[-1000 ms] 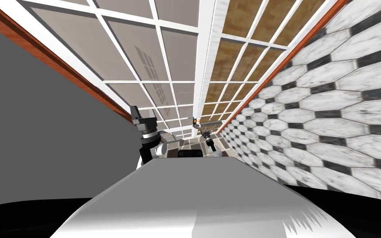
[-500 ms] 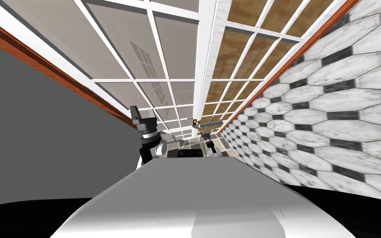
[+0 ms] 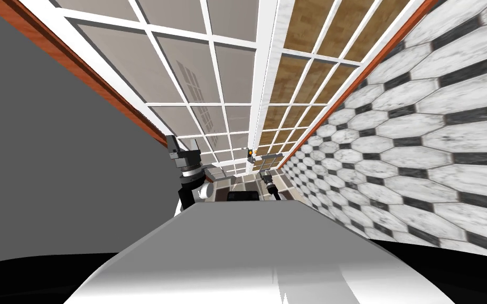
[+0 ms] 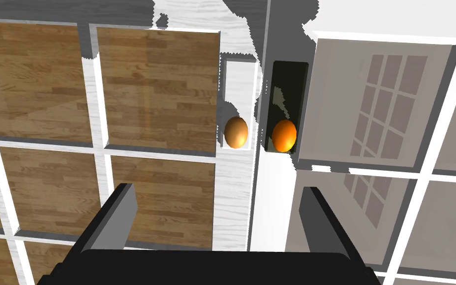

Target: Pull the door open

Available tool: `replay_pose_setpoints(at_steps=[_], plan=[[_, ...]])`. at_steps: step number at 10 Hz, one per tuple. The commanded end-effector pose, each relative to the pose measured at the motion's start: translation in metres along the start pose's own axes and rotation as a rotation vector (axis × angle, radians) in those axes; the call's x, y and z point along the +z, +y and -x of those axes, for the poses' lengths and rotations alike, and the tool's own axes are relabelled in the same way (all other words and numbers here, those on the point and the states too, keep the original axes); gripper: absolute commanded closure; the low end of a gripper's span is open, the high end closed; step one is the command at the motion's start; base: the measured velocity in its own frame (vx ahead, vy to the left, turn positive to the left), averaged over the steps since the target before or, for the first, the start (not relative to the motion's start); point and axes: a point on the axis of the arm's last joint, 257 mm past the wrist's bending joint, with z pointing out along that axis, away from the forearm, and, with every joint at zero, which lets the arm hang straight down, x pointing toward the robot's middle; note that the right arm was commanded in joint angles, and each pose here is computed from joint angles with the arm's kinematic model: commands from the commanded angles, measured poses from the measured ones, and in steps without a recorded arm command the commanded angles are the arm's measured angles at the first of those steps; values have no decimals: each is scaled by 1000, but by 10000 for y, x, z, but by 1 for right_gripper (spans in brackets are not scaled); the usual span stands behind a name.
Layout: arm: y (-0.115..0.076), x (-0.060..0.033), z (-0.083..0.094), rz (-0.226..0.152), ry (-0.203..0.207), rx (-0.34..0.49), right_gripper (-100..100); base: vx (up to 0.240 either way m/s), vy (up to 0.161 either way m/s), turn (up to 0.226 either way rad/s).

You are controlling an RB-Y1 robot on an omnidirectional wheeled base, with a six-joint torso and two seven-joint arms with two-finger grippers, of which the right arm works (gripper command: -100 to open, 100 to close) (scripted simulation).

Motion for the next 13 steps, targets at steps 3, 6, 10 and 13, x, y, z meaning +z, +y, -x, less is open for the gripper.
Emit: replay_pose_setpoints(at_steps=[3,6,10,13], plan=[[-111,-196,-224,-26,52,-9,-100,-97,31,-1],[-264,-461,-502,-61,121,-17,-100,-65,25,6],[-340,-615,-650,-81,159,-21,-100,-67,15,4],[-421,-805,-822,-105,205,-25,-100,-26,6,8]])
